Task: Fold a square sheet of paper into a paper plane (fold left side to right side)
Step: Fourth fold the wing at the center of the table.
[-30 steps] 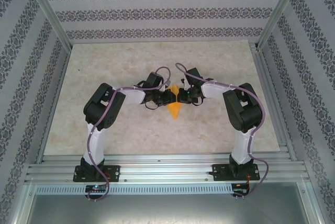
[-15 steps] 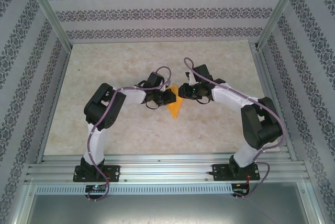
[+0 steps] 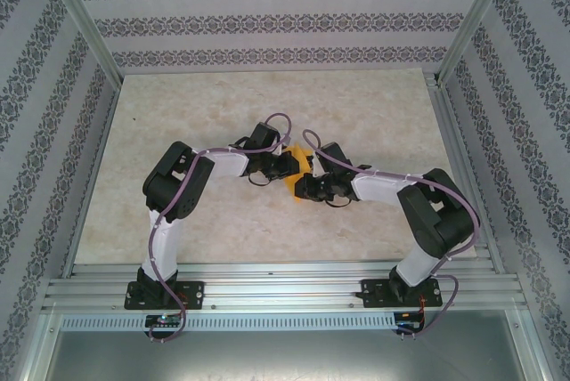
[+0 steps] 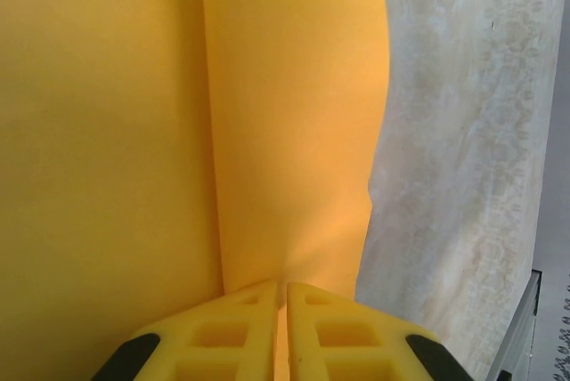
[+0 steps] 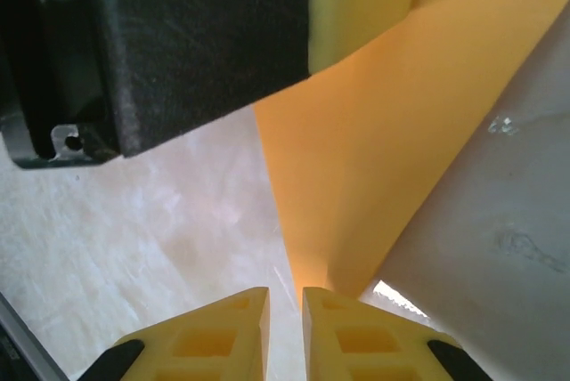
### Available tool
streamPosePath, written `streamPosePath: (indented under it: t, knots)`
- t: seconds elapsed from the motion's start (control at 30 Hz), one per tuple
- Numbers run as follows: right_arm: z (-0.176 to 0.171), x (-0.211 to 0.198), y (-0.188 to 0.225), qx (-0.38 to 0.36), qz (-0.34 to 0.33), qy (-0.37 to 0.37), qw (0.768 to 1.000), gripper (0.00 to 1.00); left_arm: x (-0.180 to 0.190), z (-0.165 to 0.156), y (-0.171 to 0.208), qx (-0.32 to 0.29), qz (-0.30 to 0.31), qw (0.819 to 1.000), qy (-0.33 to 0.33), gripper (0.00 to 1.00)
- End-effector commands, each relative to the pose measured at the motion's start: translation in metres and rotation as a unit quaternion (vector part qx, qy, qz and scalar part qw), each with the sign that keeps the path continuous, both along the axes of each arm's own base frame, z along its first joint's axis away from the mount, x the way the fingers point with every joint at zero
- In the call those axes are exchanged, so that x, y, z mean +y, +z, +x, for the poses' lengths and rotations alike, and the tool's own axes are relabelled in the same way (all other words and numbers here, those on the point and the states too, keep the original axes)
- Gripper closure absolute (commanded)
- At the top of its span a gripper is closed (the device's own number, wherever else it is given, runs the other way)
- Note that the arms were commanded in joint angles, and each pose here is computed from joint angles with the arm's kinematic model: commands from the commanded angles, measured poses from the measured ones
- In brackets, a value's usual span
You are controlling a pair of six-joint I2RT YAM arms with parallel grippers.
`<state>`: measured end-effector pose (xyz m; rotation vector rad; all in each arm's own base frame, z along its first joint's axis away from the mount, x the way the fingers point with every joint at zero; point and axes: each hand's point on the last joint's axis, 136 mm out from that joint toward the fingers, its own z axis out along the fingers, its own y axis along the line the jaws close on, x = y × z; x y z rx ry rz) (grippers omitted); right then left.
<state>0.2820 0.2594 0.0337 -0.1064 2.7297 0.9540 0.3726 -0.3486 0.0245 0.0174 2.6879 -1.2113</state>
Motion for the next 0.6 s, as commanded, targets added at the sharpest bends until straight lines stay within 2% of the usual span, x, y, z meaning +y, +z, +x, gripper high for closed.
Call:
streamPosePath:
  t: [0.0,0.17,0.33,0.57]
  knots:
    - [0.006,0.006,-0.003,-0.006,0.009,0.0,1.0,0.83,0.014,-0.012,-0.028,0.024,0.054,0.998,0.01,0.87]
    - [0.004,0.005,-0.012,0.005,-0.004,0.002,1.0,0.83,0.013,-0.011,-0.027,0.023,0.054,0.998,0.01,0.87]
    - [-0.012,0.0,-0.032,0.038,-0.029,0.006,0.999,0.84,0.012,-0.01,-0.026,0.024,0.048,0.999,0.011,0.87]
    - [-0.03,-0.018,-0.052,0.066,-0.091,0.008,0.994,0.85,0.008,0.005,-0.016,0.006,0.051,0.999,0.012,0.81]
